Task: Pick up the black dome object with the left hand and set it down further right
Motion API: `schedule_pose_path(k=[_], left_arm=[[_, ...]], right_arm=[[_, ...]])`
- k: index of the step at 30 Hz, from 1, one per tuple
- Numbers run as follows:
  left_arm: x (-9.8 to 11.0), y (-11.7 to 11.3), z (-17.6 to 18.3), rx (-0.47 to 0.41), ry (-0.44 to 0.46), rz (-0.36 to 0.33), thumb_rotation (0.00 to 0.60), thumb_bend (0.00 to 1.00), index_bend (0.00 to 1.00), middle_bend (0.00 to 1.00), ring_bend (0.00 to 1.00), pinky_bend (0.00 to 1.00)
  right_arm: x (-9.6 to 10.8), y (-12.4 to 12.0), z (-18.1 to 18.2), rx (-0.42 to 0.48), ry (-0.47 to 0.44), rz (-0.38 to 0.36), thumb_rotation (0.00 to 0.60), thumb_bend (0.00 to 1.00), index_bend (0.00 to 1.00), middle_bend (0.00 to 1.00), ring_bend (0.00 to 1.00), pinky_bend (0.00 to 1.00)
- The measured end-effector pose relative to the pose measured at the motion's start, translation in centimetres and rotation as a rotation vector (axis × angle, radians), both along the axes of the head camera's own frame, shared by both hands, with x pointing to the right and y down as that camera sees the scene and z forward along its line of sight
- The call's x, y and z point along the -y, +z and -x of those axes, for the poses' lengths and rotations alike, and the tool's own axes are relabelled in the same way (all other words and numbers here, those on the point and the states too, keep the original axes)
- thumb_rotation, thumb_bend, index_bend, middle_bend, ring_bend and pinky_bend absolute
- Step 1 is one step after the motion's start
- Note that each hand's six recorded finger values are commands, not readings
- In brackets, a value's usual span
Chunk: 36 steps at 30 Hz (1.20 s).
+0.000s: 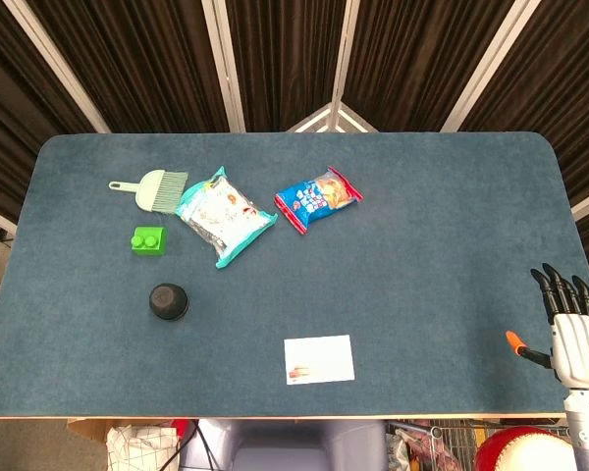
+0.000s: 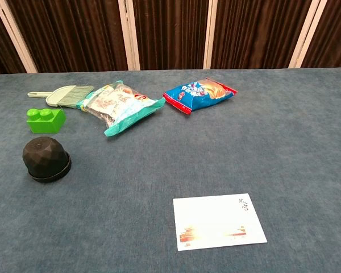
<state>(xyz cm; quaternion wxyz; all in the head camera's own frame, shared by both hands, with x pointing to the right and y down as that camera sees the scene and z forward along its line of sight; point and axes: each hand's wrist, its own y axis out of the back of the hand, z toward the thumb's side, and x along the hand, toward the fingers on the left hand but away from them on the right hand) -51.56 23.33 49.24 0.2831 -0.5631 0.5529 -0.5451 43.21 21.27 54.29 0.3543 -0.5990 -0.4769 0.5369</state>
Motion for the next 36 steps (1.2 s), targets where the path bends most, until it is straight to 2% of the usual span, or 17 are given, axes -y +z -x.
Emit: schedule_pose_path(k=[7, 15, 21, 27, 31, 36], left_arm=[[0.1, 0.3, -0.6, 0.002, 0.024, 0.005, 0.6, 0.34, 0.12, 0.0, 0.0, 0.0], [0.5, 1.3, -1.7, -0.02, 0.071, 0.021, 0.6, 0.28, 0.11, 0.0, 0.0, 0.0], [0.8, 2.5, -2.6, -0.059, 0.097, 0.061, 0.6, 0.26, 0.11, 0.02, 0.0, 0.0], [1.7, 4.7, -4.4, -0.14, 0.131, 0.133, 0.6, 0.25, 0.12, 0.01, 0.0, 0.0], [2.7, 7.2, -6.7, -0.212, 0.162, 0.192, 0.6, 0.25, 0.12, 0.04, 0.0, 0.0], [3.3, 10.4, -9.7, -0.319, 0.167, 0.235, 0.6, 0.24, 0.11, 0.08, 0.0, 0.0]], right_arm=[[0.0, -0.2, 0.2, 0.001, 0.003, -0.006, 0.6, 0.22, 0.1, 0.07, 0.12, 0.04], [0.0, -0.1, 0.1, 0.003, 0.018, 0.001, 0.6, 0.22, 0.1, 0.07, 0.12, 0.04], [-0.2, 0.0, 0.2, 0.007, 0.022, 0.011, 0.6, 0.22, 0.1, 0.07, 0.12, 0.04], [-0.4, -0.1, -0.3, 0.02, 0.03, 0.022, 0.6, 0.22, 0.1, 0.07, 0.12, 0.04], [-0.1, 0.1, -0.5, 0.027, 0.035, 0.028, 0.6, 0.22, 0.1, 0.07, 0.12, 0.04], [-0.1, 0.2, -0.3, 0.035, 0.027, 0.035, 0.6, 0.22, 0.1, 0.07, 0.12, 0.04]])
